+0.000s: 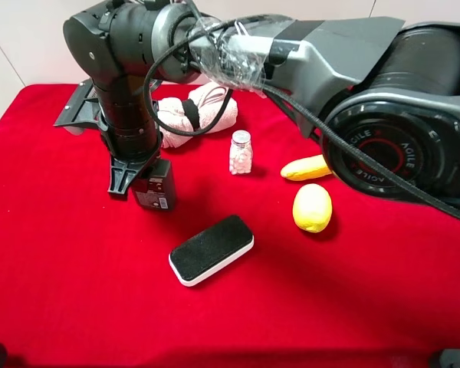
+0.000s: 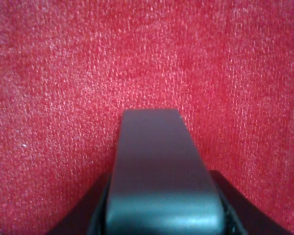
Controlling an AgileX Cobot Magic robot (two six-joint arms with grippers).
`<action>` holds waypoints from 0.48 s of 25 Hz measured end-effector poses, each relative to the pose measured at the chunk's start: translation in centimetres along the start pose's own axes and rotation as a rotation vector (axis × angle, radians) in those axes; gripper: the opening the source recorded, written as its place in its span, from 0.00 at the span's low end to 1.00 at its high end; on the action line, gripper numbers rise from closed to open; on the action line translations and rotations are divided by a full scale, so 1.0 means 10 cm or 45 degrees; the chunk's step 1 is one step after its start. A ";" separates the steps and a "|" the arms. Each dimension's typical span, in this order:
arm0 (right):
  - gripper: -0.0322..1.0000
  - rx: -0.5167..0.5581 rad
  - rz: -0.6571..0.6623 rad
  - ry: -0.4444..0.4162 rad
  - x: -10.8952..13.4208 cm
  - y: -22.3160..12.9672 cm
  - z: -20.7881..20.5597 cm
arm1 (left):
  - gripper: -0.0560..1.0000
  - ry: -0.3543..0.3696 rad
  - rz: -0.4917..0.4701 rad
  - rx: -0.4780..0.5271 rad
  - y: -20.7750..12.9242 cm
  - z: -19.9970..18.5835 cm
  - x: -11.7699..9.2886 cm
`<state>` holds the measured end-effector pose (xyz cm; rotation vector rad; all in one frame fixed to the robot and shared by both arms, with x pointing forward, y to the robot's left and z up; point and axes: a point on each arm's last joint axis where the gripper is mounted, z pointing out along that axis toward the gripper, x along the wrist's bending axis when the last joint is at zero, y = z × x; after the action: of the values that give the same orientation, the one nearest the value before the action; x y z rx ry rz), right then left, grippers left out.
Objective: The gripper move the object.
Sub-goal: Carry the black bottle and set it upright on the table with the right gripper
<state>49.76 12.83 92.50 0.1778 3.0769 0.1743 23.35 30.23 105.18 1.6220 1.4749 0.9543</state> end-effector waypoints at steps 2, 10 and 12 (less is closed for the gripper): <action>0.34 0.001 0.000 0.000 0.00 0.00 0.00 | 0.99 0.000 0.000 0.000 0.00 0.00 0.00; 0.39 0.003 0.001 0.004 0.00 0.00 0.00 | 0.99 0.000 0.000 0.000 0.00 0.00 0.00; 0.42 0.010 0.001 0.007 0.01 -0.01 0.00 | 0.99 0.000 0.000 0.000 0.00 0.00 0.00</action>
<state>49.70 12.77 92.49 0.1791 3.0837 0.1628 23.35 30.23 105.18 1.6220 1.4749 0.9543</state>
